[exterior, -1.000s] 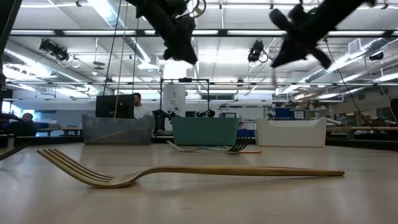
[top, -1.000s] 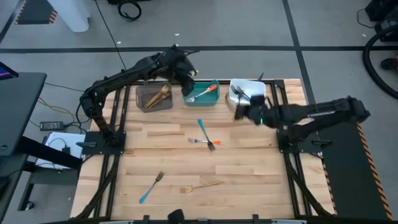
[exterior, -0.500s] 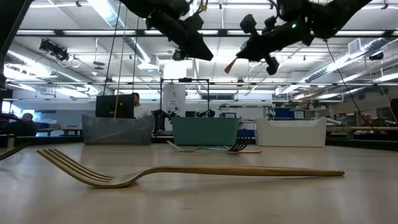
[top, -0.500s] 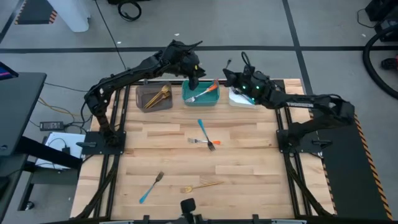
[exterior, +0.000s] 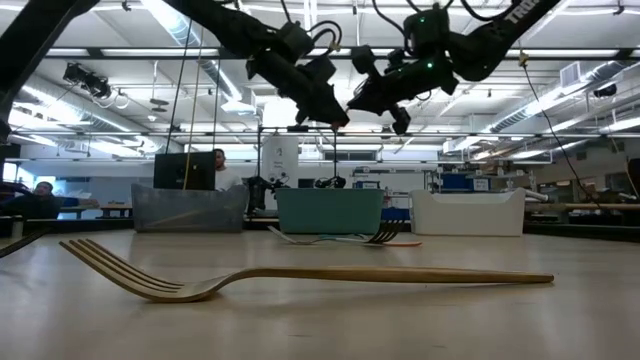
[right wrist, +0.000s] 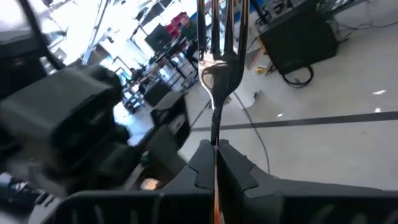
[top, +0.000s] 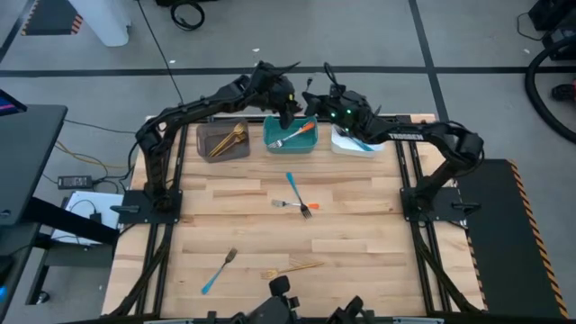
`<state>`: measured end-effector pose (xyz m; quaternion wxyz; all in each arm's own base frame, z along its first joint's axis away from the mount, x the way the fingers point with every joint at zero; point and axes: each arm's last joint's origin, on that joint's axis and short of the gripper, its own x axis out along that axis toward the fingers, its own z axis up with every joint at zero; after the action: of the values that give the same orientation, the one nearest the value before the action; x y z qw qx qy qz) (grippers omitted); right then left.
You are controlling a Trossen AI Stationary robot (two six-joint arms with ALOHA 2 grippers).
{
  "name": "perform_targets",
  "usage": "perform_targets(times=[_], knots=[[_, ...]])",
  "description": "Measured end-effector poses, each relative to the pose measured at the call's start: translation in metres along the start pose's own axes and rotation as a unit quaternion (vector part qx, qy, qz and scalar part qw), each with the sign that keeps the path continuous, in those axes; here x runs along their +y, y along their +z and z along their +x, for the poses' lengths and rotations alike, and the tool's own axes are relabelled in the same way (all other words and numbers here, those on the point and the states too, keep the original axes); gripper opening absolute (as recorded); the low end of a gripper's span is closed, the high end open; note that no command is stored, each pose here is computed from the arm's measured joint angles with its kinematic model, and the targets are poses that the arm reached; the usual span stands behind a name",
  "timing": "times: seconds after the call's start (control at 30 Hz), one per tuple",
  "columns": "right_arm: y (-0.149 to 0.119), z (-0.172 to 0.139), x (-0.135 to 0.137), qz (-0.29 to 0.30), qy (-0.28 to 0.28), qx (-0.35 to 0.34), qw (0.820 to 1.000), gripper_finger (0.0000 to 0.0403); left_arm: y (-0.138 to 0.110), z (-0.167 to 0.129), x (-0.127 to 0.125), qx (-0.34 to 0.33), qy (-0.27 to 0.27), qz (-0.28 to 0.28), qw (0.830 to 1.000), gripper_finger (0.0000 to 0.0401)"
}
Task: Sort silverware by color (type)
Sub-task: Put the orange fork into the green bin
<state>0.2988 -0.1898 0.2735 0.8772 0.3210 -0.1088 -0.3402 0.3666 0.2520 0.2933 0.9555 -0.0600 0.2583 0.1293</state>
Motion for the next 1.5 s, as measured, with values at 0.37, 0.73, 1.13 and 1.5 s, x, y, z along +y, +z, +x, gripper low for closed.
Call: perform_targets(times=[0.37,0.73,1.13,1.5], knots=[[0.001,0.006,-0.003,-0.001,0.016,0.025,1.0,0.0007,-0.005,-0.005,0.021,0.005,0.031,-0.01,0.999,0.0013],[0.004,-0.008,0.0,0.016,0.047,0.138,0.989,0.0084,-0.031,-0.015,0.037,0.127,0.055,0.024,0.99,0.001],[0.026,-0.043,0.016,-0.004,0.05,0.171,0.984,0.0103,-0.063,0.02,0.026,0.205,-0.004,0.003,0.979,0.0015],[0.024,-0.052,0.013,-0.011,0.02,0.206,0.978,0.0103,-0.077,0.047,0.004,0.231,-0.026,-0.015,0.972,0.003]])
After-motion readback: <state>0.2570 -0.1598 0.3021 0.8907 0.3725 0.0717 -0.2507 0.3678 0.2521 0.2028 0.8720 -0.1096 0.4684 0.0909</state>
